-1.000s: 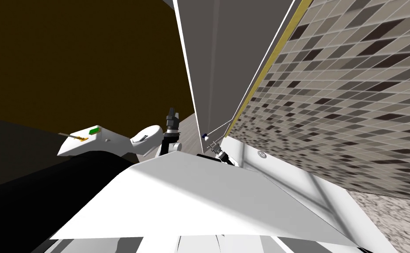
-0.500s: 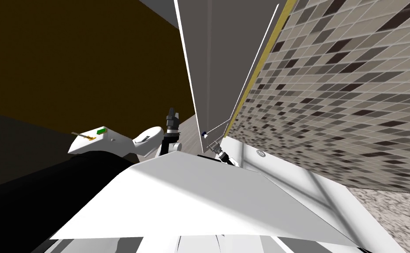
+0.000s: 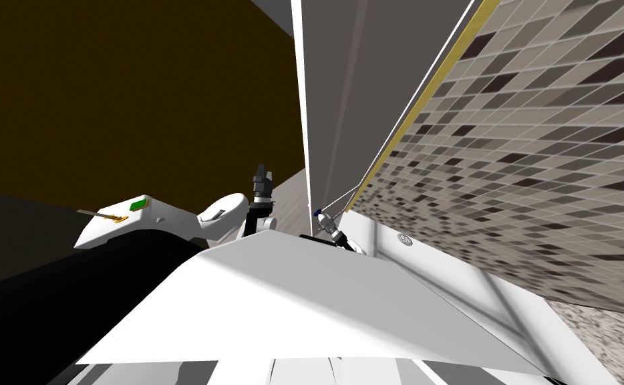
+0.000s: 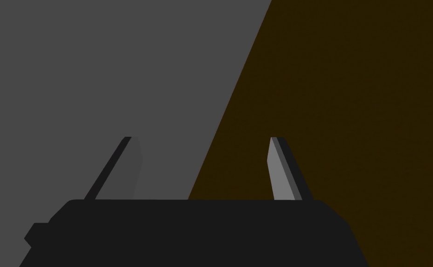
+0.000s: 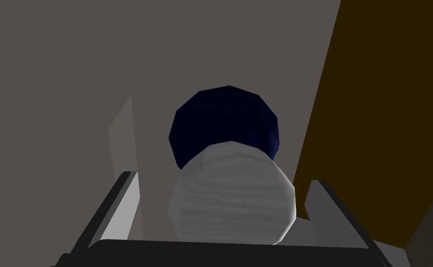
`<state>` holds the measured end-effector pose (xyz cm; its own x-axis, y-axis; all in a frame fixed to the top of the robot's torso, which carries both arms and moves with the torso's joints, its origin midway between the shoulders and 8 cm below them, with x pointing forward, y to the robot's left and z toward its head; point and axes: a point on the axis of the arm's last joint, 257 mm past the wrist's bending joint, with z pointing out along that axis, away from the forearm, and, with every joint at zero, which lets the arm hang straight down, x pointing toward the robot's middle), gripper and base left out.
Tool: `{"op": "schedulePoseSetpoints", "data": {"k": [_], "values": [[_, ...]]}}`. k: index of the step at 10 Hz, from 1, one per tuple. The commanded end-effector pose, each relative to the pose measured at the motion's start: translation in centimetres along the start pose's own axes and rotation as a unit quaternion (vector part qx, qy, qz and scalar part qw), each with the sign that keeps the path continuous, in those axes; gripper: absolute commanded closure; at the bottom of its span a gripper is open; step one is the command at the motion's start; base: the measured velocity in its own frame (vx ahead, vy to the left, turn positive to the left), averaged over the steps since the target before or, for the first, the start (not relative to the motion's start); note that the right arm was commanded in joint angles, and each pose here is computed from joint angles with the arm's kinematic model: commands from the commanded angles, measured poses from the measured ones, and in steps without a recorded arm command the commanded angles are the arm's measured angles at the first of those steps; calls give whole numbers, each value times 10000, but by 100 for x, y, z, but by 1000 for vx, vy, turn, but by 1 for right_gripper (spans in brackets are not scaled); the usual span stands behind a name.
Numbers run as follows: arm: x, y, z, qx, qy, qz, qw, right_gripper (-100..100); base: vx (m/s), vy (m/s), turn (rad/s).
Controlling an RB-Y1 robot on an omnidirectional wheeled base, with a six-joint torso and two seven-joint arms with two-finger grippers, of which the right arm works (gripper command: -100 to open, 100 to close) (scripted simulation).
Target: Push the door open
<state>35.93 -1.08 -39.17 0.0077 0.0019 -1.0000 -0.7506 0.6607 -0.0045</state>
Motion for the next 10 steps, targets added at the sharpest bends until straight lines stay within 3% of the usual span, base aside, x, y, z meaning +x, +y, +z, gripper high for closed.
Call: {"op": "schedulePoseSetpoints", "data": {"k": [1, 2, 7, 10], "values": [[0, 0, 0, 0, 0, 0, 10000, -100, 53, 58, 26], [0, 0, 0, 0, 0, 0, 10000, 100, -7, -3, -9], [0, 0, 0, 0, 0, 0, 10000, 100, -11, -11, -1], [26, 16, -2, 15, 28, 369, 9993, 100, 12, 16, -17]]}}
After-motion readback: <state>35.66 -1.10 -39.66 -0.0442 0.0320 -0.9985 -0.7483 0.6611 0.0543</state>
